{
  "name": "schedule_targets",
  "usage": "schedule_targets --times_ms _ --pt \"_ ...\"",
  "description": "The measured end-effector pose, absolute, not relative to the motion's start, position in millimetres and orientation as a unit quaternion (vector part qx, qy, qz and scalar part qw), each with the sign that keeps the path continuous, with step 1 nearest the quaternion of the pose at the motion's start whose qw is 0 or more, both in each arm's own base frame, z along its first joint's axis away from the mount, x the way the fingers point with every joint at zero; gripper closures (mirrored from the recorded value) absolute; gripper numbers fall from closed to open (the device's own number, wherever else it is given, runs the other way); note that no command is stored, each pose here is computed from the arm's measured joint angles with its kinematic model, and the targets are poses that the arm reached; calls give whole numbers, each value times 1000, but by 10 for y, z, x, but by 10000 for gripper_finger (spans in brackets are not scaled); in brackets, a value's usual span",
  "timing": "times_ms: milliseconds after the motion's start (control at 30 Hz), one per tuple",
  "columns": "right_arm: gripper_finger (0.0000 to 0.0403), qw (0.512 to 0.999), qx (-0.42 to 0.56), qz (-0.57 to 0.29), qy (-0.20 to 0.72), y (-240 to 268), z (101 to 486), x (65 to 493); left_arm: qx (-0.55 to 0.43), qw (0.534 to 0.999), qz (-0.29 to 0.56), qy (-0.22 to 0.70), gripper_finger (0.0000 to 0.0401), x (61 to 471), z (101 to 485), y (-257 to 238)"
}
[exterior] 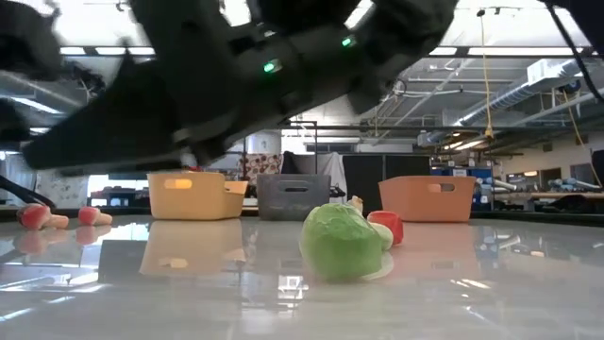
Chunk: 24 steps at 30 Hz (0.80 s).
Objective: Sort produce into baskets
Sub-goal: Put the green chili pepper into the black bin
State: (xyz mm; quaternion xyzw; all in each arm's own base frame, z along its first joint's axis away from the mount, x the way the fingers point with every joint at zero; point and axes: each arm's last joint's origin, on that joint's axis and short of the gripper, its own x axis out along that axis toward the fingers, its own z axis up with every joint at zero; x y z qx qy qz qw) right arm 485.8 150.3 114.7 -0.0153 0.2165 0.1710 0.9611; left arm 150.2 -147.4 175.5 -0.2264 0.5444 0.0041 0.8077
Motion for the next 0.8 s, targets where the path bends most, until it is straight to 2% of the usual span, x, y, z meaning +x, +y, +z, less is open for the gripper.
schedule_targets --times_ms 133,267,400,800 --pt "229 955 -15 214 203 1600 1055 5040 -297 781 -15 550 194 1416 1790 -1639" --pt "229 956 -18 217 196 1681 967 5161 -353 784 -29 509 194 1412 1839 -1788" --pt "230 957 -16 214 195 1707 940 5233 -348 803 -17 485 194 1434 1731 -1907" --pt "236 958 -17 211 193 1696 946 5243 -306 810 15 500 194 1534 1291 -2092"
